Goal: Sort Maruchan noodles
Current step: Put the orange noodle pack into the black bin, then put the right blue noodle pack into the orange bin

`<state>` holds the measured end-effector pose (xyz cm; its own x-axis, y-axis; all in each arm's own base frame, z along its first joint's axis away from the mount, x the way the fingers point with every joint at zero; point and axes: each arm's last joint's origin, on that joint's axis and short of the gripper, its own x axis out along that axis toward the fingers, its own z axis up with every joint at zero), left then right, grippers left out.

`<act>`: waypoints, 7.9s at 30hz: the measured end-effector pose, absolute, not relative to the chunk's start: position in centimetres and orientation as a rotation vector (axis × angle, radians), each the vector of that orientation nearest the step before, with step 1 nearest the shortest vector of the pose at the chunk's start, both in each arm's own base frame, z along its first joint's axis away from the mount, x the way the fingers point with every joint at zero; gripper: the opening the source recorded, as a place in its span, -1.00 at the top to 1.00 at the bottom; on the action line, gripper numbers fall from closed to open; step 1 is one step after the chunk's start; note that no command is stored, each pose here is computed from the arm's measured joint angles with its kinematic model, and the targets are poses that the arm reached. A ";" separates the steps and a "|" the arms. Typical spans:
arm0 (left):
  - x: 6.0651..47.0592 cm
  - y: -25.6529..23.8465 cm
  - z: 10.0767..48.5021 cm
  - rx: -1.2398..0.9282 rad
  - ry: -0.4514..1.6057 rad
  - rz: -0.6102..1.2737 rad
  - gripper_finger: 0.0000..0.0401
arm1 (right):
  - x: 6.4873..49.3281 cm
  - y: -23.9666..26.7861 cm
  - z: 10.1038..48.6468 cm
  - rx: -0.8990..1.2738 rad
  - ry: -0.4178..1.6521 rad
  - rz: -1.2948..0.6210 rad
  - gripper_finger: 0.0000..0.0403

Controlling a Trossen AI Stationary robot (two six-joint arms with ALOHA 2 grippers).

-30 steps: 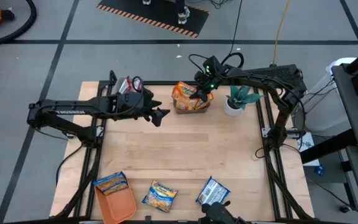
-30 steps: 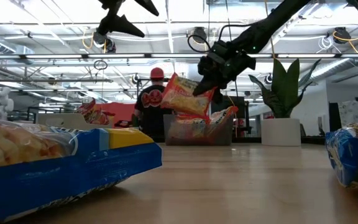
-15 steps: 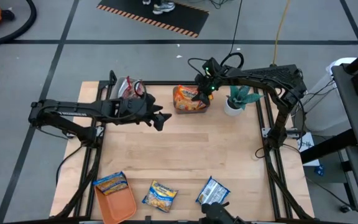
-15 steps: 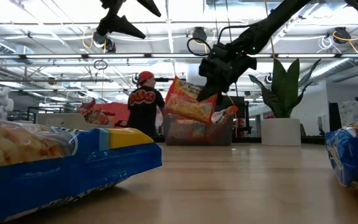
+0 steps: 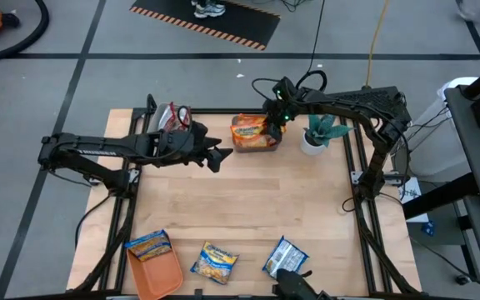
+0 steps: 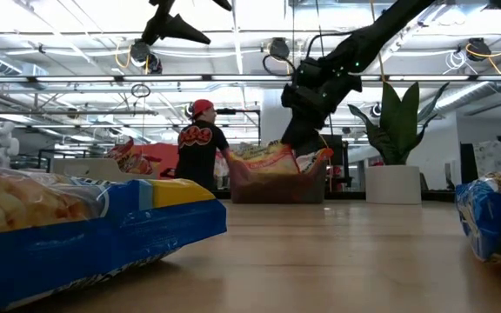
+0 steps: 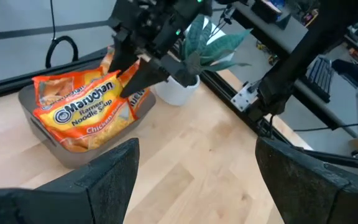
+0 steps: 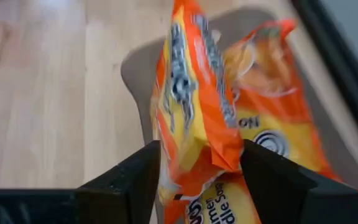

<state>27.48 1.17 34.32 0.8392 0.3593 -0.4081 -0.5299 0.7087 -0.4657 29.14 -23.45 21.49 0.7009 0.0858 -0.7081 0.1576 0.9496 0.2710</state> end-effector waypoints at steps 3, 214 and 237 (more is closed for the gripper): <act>27.5 1.1 34.3 -0.605 0.299 0.503 -0.60 | 28.8 -23.2 22.8 0.321 0.765 -0.064 -0.07; 34.9 -6.7 29.4 -0.180 0.221 0.344 -0.60 | 18.4 4.4 26.6 1.314 0.124 -0.065 1.00; 38.3 -2.3 24.5 -0.042 0.387 0.180 -0.60 | 19.7 2.3 26.7 1.385 0.162 -0.189 1.00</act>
